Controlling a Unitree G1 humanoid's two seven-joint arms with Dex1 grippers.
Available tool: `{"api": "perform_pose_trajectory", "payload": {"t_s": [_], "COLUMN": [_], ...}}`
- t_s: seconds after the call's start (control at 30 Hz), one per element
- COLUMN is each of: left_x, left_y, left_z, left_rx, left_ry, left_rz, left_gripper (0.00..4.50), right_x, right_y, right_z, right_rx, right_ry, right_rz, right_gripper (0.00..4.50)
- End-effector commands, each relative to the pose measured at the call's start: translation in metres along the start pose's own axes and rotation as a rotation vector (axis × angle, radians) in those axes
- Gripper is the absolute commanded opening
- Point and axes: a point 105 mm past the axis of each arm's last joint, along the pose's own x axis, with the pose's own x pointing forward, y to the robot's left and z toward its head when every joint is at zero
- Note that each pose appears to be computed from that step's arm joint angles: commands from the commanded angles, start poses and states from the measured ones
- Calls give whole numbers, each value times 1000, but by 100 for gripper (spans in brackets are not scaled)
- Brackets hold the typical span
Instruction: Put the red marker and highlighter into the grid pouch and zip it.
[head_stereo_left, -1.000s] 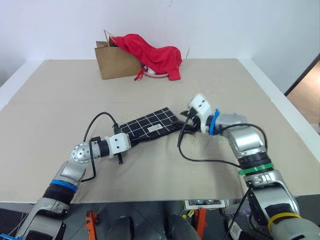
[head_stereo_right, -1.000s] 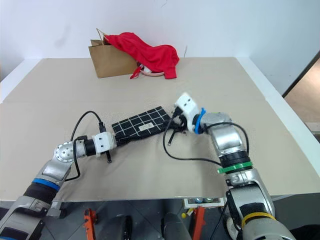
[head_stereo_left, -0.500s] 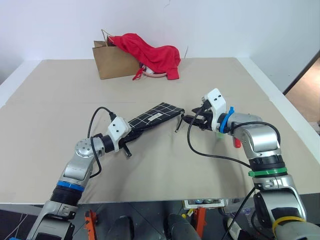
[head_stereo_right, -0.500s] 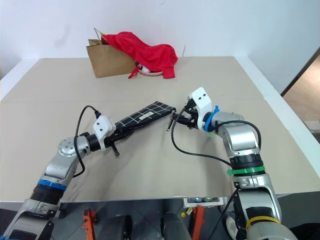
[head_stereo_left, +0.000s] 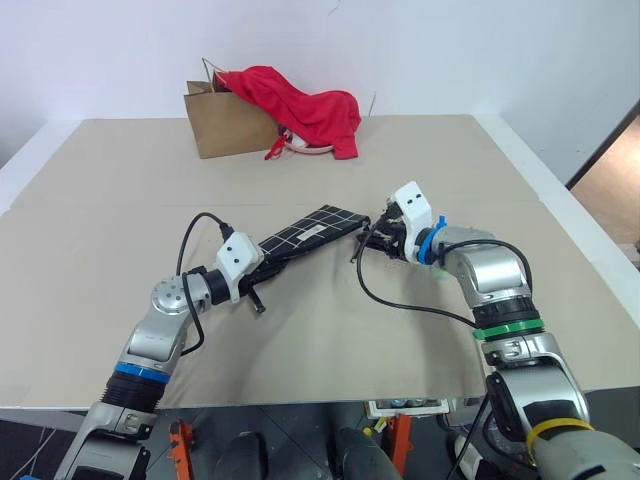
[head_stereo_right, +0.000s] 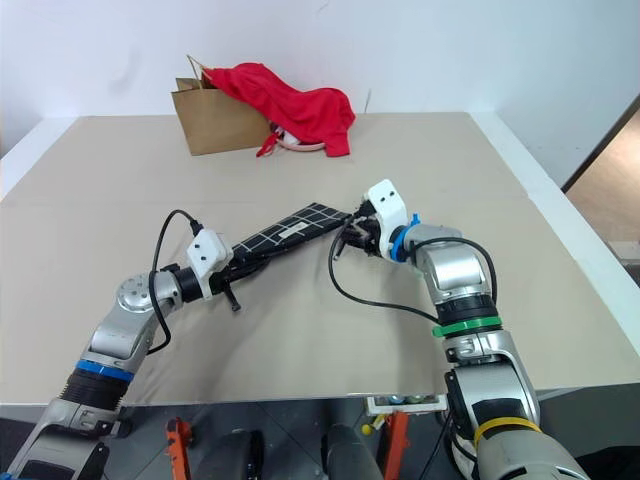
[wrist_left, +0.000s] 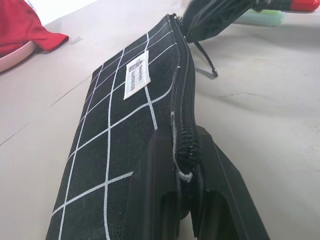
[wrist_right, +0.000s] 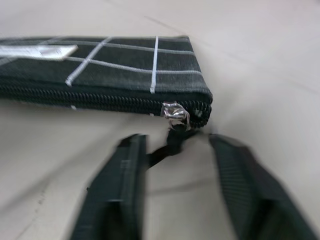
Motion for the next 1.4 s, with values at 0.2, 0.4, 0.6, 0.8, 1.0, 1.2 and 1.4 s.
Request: {"api": "perform_pose_trajectory", "payload": {"t_s": [0.2,0.4,0.6,0.8,1.0,1.2,1.4], "left_x": [-3,-3,-2,-1,-1,-1,-1], "left_y": [5,5,6,5,6,6,5], "left_z": [17,18,18,18,19,20,20], "left_rx": [17,14,8,6,7,5,0], "left_ry": [-59,-62,-59,-58,-59,-61,-61], "left_rz": [19,23,24,21,23,26,26], "left_gripper": [0,0,0,0,0,0,0], "right_x": [-2,-2,-1,5,7,7,-5], "right_y": [-1,4,52,91,114,138,149], "right_z": [23,25,42,40,31,33,36], "right_rx": [-44,-48,-119,-193,-256,-267,-249], "right_ry": [-74,-87,-172,-150,-110,-121,-146], "right_rz": [10,32,231,356,447,522,576], "right_gripper": [5,5,5,5,5,5,175]}}
